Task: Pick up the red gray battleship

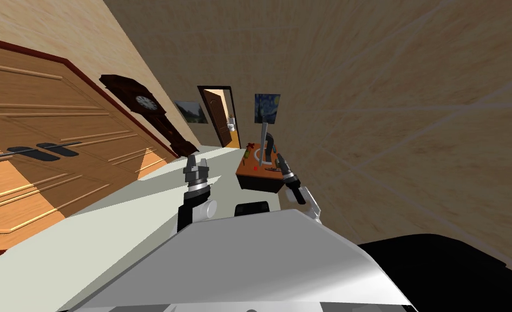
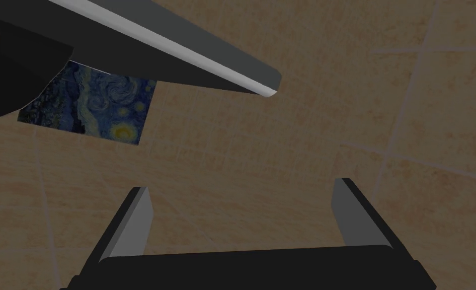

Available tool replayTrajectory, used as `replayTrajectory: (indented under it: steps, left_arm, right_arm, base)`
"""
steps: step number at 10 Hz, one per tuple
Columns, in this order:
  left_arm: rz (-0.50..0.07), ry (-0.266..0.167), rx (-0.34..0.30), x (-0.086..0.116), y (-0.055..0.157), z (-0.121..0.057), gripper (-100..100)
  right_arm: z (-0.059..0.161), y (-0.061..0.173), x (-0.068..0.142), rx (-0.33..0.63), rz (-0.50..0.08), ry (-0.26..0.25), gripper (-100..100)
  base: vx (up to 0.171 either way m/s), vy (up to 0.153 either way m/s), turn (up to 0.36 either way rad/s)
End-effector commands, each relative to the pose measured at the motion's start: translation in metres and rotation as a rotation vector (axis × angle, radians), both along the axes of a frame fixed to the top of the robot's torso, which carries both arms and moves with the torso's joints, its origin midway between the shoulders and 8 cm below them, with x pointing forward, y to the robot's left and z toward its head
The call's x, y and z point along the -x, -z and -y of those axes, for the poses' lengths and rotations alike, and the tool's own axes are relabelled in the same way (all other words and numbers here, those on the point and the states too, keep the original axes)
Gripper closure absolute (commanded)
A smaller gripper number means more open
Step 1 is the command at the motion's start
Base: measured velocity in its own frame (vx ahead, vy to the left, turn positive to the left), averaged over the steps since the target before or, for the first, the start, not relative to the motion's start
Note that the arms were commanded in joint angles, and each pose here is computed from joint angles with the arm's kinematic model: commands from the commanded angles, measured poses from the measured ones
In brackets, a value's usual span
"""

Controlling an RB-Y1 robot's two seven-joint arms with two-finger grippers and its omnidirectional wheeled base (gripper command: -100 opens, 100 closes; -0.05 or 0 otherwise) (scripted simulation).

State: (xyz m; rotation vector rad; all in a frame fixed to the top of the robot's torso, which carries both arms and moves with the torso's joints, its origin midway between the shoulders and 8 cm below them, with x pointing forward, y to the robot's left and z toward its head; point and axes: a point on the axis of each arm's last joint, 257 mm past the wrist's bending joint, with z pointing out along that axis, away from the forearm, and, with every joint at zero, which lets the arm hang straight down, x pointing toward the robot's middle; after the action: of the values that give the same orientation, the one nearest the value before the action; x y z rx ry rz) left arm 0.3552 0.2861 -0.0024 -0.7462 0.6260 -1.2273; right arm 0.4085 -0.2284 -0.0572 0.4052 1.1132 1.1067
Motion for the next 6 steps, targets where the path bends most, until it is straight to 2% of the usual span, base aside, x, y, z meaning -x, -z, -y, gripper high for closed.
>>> replayTrajectory:
  steps: [1, 2, 3, 4, 5, 6]
  left_arm:
    - [0.000, 0.000, 0.000, 0.000, 0.000, 0.000, 0]
    - [0.000, 0.000, 0.000, 0.000, 0.000, 0.000, 0]
    - [0.000, 0.000, 0.000, 0.000, 0.000, 0.000, 0]
    - [0.000, 0.000, 0.000, 0.000, 0.000, 0.000, 0]
    - [0.000, 0.000, 0.000, 0.000, 0.000, 0.000, 0]
    - [0.000, 0.000, 0.000, 0.000, 0.000, 0.000, 0]
  right_arm:
    - [-0.003, 0.014, -0.005, 0.033, -0.024, 0.000, -100]
    - [-0.008, 0.030, -0.012, 0.096, -0.049, -0.007, -100]
    - [-0.007, 0.037, -0.014, 0.101, -0.062, -0.004, -100]
    - [-0.013, 0.048, -0.019, 0.169, -0.074, -0.014, -100]
    - [-0.009, 0.061, -0.021, 0.172, -0.101, -0.008, -100]
    - [-0.015, 0.072, -0.026, 0.244, -0.112, -0.020, -100]
  base:
    - [-0.065, 0.009, 0.036]
    - [-0.071, 0.016, 0.087]
    - [-0.050, 0.012, 0.052]
    - [-0.046, 0.015, 0.098]
    - [-0.036, 0.009, 0.068]
    - [-0.037, 0.012, 0.117]
